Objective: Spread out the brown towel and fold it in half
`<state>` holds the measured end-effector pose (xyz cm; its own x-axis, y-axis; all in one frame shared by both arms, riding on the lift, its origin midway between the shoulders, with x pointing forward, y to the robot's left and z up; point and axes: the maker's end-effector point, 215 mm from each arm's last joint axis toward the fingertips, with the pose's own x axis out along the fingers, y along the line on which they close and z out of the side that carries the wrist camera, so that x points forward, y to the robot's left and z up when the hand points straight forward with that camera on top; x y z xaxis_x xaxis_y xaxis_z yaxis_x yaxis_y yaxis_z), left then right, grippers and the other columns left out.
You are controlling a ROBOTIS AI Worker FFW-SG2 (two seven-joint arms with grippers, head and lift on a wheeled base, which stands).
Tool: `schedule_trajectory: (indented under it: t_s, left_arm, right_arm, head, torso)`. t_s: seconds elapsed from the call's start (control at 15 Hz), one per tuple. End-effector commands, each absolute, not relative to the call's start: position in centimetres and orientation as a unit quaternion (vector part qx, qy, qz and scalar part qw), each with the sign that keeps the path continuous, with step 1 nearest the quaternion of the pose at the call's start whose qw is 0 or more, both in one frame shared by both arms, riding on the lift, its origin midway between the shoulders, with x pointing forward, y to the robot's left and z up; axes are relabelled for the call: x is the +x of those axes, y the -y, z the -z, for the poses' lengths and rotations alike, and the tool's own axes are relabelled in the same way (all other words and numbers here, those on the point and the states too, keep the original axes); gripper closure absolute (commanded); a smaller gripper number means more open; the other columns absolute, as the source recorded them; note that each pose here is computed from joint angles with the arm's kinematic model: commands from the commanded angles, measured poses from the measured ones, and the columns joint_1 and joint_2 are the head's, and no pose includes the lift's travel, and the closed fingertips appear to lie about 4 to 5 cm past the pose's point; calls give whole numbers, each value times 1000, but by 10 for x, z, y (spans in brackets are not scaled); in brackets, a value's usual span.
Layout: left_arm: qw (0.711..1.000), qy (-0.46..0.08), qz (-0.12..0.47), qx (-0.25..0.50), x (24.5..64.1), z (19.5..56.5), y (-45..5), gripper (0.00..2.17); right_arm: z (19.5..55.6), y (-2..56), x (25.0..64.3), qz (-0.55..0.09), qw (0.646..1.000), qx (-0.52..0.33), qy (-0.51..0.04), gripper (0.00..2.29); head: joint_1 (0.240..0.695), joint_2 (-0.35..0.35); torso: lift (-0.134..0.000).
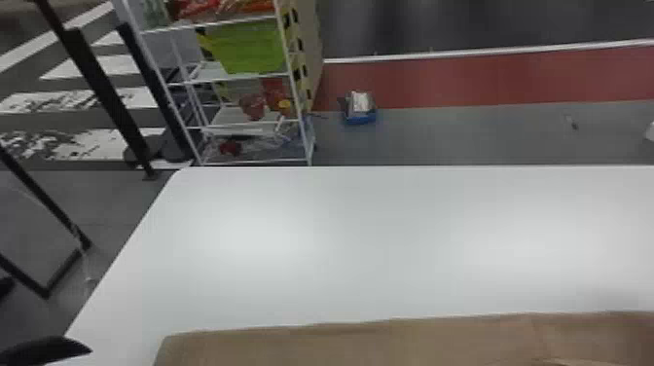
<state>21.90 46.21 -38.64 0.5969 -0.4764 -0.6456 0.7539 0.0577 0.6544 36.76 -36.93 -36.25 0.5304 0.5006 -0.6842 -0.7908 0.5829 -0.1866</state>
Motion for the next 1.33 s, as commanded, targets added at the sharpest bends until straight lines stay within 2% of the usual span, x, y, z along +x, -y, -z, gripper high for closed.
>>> schedule_trajectory:
  t_s: [0.0,0.13,0.27,0.53,0.67,0.87,1.27]
  left_arm:
    - [716,-122,434,533,220,387,-455,83]
    - [716,-122,434,533,220,387,-455,83]
    - [716,-121,434,532,222,387,-455,83]
    - [717,-114,434,533,228,386,-451,83]
    - [719,-114,434,531,227,388,-452,83]
    - [721,-114,433,529,227,389,-453,87]
    - [721,-114,432,529,227,389,-453,87]
  right_arm:
    - [385,386,358,-361,854,-161,-338,505]
    - [402,414,346,-329,864,-68,-374,505]
    - [415,429,337,-305,871,25,-384,505]
    - [395,439,359,-288,888,95,-346,505]
    - [398,433,371,-293,886,104,-344,505]
    - [419,408,384,-313,872,118,-357,505]
    - [430,380,397,-334,861,124,-362,508]
  head:
    - [695,198]
    - [695,158]
    - [695,111]
    - [695,41]
    - [695,28]
    - [695,37]
    - [695,120]
  torso:
    - [-124]
    - [-124]
    - [-124]
    - [-124]
    - [-124]
    - [-124]
    - [-124]
